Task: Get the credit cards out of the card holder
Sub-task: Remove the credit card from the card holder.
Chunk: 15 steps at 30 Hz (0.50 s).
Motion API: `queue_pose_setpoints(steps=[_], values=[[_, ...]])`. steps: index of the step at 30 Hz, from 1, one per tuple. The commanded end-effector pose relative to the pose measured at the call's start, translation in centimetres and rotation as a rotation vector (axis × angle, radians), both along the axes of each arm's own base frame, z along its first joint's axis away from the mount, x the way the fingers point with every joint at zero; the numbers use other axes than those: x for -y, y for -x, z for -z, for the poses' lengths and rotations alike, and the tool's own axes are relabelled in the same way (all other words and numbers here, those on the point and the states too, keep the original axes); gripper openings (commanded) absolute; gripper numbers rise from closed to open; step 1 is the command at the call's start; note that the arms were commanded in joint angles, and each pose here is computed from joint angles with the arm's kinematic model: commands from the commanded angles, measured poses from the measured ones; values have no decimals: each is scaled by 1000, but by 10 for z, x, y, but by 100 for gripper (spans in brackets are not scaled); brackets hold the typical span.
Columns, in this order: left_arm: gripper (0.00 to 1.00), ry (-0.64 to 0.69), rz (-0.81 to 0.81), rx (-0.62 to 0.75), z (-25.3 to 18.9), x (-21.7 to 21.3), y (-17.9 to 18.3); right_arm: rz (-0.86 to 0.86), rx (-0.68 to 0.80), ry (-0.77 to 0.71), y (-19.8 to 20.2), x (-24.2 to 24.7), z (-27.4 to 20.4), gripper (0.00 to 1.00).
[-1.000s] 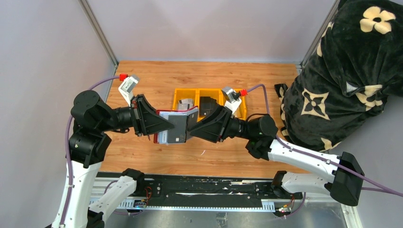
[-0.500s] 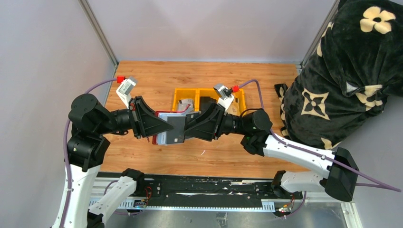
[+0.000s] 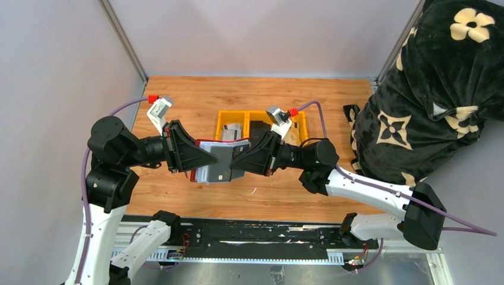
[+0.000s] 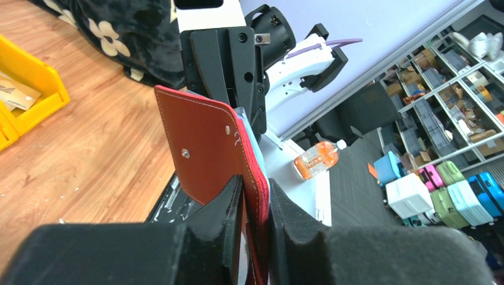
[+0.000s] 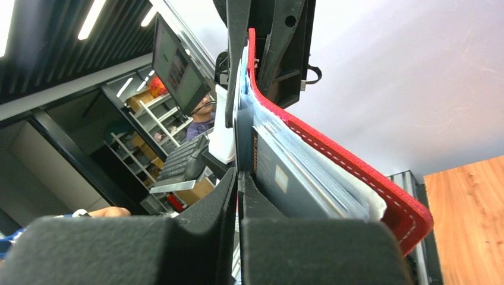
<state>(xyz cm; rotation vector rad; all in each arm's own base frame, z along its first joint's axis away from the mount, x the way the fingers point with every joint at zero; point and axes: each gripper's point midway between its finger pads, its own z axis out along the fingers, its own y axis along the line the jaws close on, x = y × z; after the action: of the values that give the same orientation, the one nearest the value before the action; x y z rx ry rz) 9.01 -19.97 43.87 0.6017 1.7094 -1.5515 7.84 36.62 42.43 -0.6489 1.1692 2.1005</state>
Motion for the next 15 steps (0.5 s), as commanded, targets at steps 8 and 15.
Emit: queue_pose_setpoints(steps=[8,15], values=[[25,41,92,6,-14,1,17,53,-44,-111,-13,20,-9,0],[13,54,111,14,-19,1,22,58,-42,-120,-11,26,-8,0]])
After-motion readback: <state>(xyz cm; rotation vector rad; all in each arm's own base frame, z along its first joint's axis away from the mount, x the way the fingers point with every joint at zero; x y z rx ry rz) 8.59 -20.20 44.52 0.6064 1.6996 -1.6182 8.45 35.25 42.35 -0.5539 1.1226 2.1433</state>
